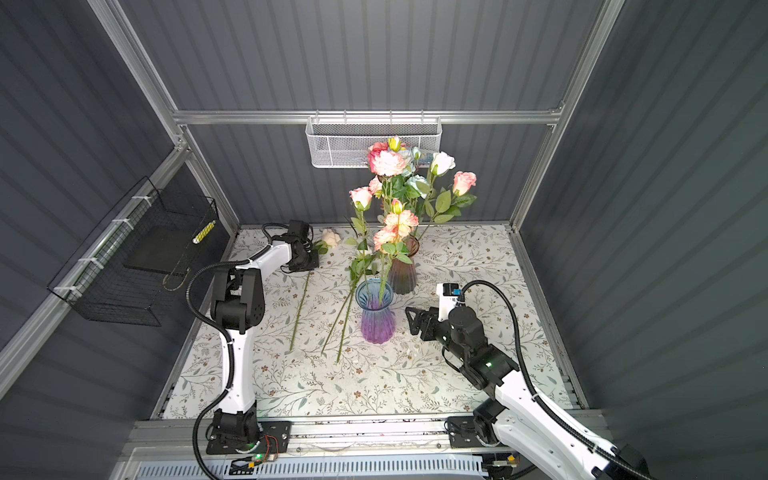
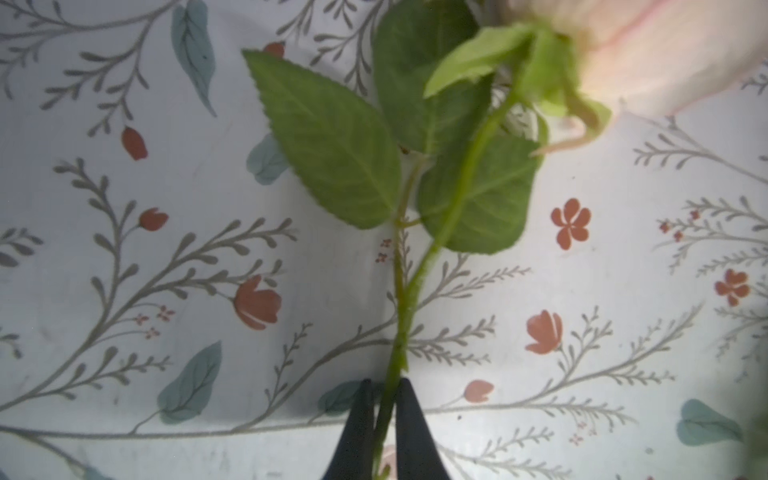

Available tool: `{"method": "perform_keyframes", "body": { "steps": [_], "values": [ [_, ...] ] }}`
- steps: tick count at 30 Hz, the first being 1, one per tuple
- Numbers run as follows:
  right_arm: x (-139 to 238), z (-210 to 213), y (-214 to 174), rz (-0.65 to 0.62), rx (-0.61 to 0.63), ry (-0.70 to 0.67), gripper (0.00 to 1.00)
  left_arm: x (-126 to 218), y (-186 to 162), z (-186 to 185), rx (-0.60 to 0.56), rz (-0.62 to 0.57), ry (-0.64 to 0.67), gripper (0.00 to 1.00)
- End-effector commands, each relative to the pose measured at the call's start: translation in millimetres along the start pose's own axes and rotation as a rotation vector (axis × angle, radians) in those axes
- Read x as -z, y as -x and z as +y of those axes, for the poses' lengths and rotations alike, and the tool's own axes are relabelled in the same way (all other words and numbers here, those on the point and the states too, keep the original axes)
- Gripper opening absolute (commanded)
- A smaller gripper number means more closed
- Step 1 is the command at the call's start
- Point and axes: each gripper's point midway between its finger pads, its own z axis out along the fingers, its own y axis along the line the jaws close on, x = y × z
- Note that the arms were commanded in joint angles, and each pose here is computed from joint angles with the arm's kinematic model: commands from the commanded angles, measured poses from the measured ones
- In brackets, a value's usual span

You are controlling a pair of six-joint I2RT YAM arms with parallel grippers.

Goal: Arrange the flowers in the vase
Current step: 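Lower the left gripper onto the cream rose stem and close, then lift the cream rose upright with the left gripper and carry it toward the vases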

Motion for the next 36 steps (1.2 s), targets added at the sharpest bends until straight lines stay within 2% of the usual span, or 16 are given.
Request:
{"method": "perform_keyframes", "body": {
  "steps": [1,8,14,21,22,26,30,31,36],
  "values": [
    [1.0,-1.5,1.7,-0.015,-0.003,-0.002,0.86,-13.1,-24.0,5.8,-0.018,0.089,0.031,0.07],
    [1.0,-1.1,1.3,-0.013,0.013,0.001,0.86,16.4,-12.0,4.2,-0.002,0.035,0.028,0.0],
    [1.6,2.4,4.8,-0.017,0.024,0.013,0.86,69.3,2.0,3.2,0.025,-0.068,0.013,0.0],
    [0.7,19.1,11.0,0.009,0.025,0.075,0.86,145.5,-1.0,-14.1,0.09,-0.261,-0.152,0.0],
    [1.8,24.3,11.5,0.017,0.027,0.099,0.86,153.1,-10.4,-14.8,0.106,-0.281,-0.176,0.0],
    [10.2,49.9,13.5,0.03,0.028,0.234,0.88,209.0,-21.3,-28.5,0.129,-0.448,-0.335,0.0],
    [31.4,96.8,6.5,0.072,0.047,0.521,0.85,275.1,-39.6,-40.7,0.119,-0.639,-0.505,0.0],
    [32.1,101.0,3.5,0.081,0.035,0.55,0.84,293.7,-45.8,-43.9,0.102,-0.695,-0.546,0.0],
    [24.0,83.9,-5.6,0.072,0.01,0.46,0.81,370.0,-71.9,-48.2,0.039,-0.935,-0.675,0.0]
  ]
}}
